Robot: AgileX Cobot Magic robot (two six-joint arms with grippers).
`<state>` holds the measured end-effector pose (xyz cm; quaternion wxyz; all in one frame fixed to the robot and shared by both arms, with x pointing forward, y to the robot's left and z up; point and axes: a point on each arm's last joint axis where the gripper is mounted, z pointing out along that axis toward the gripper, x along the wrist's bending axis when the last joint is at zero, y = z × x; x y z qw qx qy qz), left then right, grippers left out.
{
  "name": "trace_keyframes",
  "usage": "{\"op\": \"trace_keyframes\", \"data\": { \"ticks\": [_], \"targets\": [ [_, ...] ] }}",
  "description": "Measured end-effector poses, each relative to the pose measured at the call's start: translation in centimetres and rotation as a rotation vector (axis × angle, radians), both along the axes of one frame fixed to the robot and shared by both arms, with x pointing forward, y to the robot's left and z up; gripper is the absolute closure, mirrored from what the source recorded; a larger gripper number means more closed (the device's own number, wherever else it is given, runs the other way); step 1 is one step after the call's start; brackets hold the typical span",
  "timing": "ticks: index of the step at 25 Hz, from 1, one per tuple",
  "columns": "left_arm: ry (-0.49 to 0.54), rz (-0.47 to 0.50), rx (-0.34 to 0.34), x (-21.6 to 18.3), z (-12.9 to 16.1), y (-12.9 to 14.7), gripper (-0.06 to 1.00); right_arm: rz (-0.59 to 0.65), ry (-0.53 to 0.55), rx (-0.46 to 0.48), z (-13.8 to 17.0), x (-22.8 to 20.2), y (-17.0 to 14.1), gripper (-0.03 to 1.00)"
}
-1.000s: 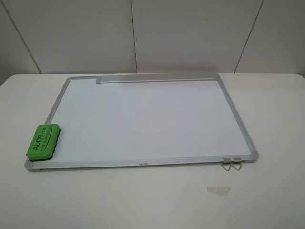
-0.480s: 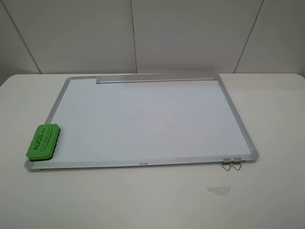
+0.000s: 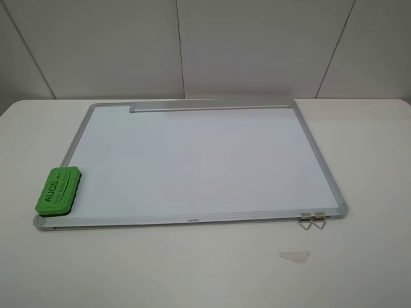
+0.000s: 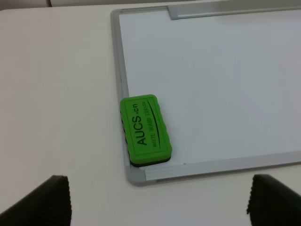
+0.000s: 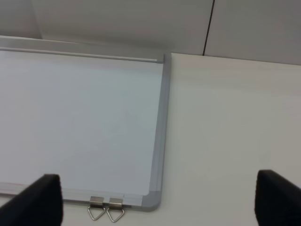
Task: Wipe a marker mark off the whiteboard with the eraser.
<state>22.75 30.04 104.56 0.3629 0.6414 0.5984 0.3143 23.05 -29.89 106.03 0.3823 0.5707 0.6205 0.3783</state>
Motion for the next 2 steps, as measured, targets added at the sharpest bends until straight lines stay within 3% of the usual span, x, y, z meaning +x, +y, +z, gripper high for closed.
{"op": "trace_keyframes", "data": {
  "ticks": [2],
  "targets": [
    [0.0, 0.0, 0.0, 0.0, 0.0, 0.0, 0.18, 0.0, 0.0, 0.0, 0.0, 0.0, 0.0, 0.15]
  ]
}}
